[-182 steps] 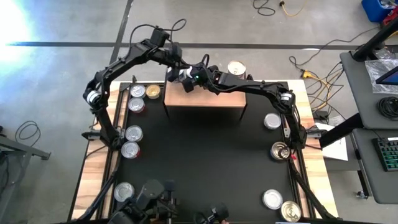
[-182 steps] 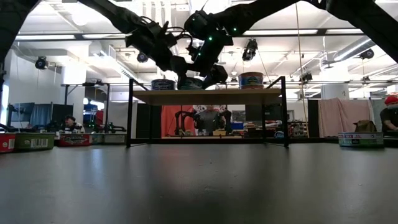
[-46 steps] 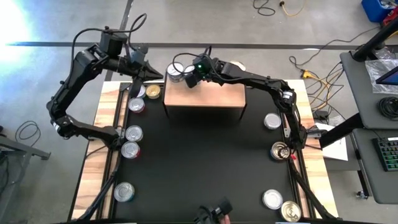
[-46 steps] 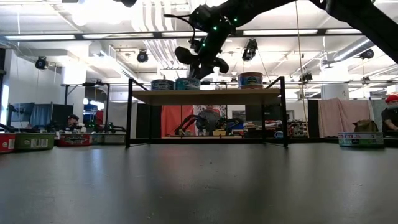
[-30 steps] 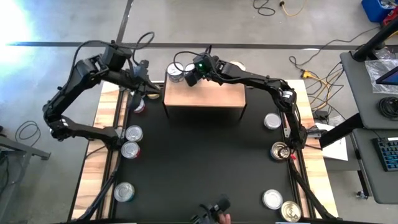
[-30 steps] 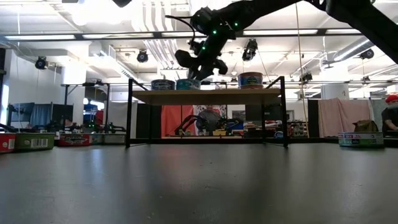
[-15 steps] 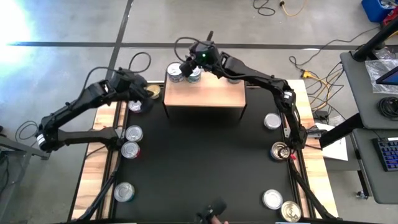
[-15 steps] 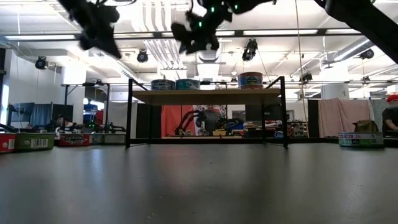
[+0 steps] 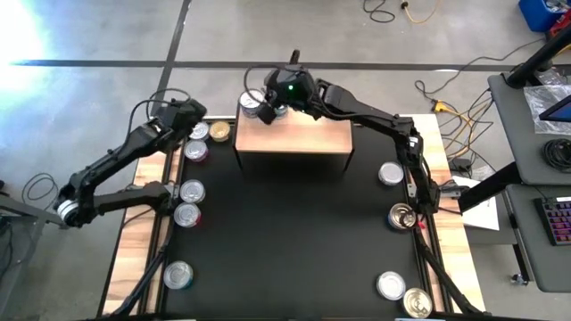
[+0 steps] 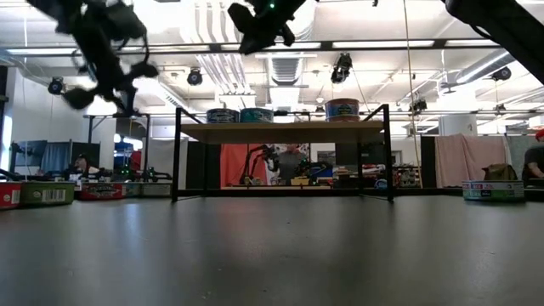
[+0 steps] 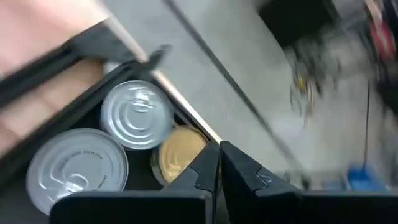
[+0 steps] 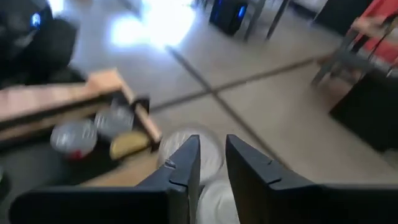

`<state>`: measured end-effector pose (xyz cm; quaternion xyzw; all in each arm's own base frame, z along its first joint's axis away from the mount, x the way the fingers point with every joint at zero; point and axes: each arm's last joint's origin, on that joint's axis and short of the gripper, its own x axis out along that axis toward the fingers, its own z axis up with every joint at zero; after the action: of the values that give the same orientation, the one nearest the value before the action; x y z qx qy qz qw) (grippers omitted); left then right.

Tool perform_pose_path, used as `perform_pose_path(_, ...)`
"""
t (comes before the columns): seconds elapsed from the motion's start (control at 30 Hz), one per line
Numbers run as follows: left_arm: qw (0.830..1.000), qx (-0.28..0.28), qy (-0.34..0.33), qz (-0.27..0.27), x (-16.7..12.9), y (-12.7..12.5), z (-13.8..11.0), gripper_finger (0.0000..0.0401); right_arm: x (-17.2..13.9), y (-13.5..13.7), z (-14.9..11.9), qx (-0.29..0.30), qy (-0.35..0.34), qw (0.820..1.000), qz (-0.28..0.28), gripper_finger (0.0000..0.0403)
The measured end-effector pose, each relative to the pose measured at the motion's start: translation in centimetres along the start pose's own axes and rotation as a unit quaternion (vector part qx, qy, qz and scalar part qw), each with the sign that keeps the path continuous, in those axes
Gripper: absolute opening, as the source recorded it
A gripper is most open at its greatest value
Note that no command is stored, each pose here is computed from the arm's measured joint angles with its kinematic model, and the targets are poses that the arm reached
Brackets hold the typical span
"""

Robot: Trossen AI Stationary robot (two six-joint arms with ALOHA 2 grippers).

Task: Stack canned seafood by type on shelf
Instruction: Move the tuna cans to the middle left of the table

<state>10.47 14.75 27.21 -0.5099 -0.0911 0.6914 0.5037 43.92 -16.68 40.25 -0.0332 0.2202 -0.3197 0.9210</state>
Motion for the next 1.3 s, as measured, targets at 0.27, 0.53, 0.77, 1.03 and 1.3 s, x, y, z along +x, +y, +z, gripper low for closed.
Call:
perform_pose_path(0.27, 0.987, -0.148, 0.052, -0.046, 7.5, 1.7, -1.8, 0.0000, -0.8, 2.0, -1.2, -0.016, 0.061, 0.998, 0.023, 0.0040)
perform_pose_path(0.53, 0.968, -0.217, 0.022, 0.123, 12.5, 4.3, -3.4, 0.0000, -4.3, 4.5, -1.4, -0.076, 0.106, 0.990, 0.061, 0.0013)
perform_pose_path(0.77, 0.971, -0.211, -0.024, 0.108, 14.0, 4.1, -3.6, 0.0000, -6.9, 5.1, -1.3, -0.082, 0.127, 0.988, 0.044, 0.0012)
perform_pose_path(1.03, 0.967, -0.216, -0.028, 0.134, 14.0, 4.1, -3.5, 0.0000, -7.6, 5.1, -1.9, -0.081, 0.164, 0.982, 0.038, 0.0013)
perform_pose_path(1.3, 0.951, -0.220, 0.014, 0.218, 10.0, 5.1, -5.1, 0.0000, -8.2, 5.0, -1.9, -0.117, 0.170, 0.977, 0.046, 0.0013)
